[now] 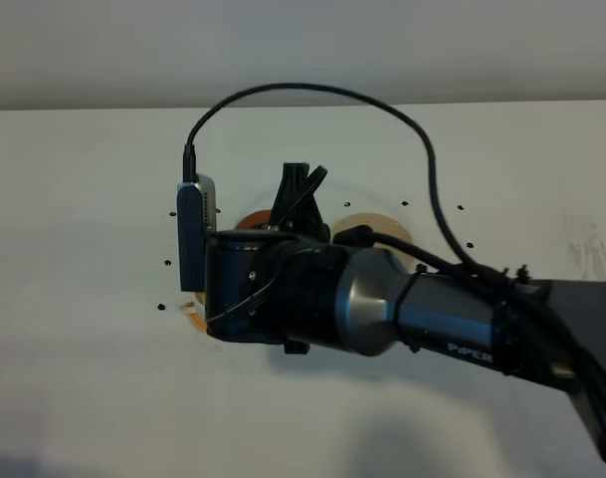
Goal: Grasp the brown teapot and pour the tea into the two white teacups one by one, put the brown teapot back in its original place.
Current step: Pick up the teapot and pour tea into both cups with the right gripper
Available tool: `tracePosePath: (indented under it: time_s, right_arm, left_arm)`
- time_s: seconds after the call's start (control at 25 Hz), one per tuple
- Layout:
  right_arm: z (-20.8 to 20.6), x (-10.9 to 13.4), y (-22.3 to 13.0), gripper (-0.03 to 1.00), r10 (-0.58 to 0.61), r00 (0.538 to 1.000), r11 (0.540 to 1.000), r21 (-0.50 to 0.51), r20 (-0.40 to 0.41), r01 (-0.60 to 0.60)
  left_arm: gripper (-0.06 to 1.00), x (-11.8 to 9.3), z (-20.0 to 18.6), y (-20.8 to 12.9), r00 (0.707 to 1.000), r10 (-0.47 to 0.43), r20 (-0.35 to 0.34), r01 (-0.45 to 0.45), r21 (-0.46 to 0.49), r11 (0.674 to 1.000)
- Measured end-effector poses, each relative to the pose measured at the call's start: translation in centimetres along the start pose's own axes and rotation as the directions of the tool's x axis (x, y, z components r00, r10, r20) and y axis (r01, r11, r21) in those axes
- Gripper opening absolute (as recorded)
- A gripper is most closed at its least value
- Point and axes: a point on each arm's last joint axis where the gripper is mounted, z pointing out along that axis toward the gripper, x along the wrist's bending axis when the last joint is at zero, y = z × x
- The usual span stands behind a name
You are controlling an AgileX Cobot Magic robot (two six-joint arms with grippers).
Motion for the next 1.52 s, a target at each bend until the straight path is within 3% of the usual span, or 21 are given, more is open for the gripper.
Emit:
tracePosePath:
  time_s: [0.68, 1.52]
  right_arm:
    - [0.34, 0.10, 0.83, 0.09, -0.052, 0.997, 0.998, 0.035, 0.064, 0.050]
    - [0.32, -0.04, 0.72, 0.09, -0.093, 0.993, 0.995, 0.052, 0.077, 0.089]
  left_arm:
    - [0.50, 0.00, 0.00, 0.00, 1.000, 0.000, 0.000, 0.000, 0.000, 1.000]
    - [0.50, 0.00, 0.00, 0.00, 1.000, 0.000, 0.000, 0.000, 0.000, 1.000]
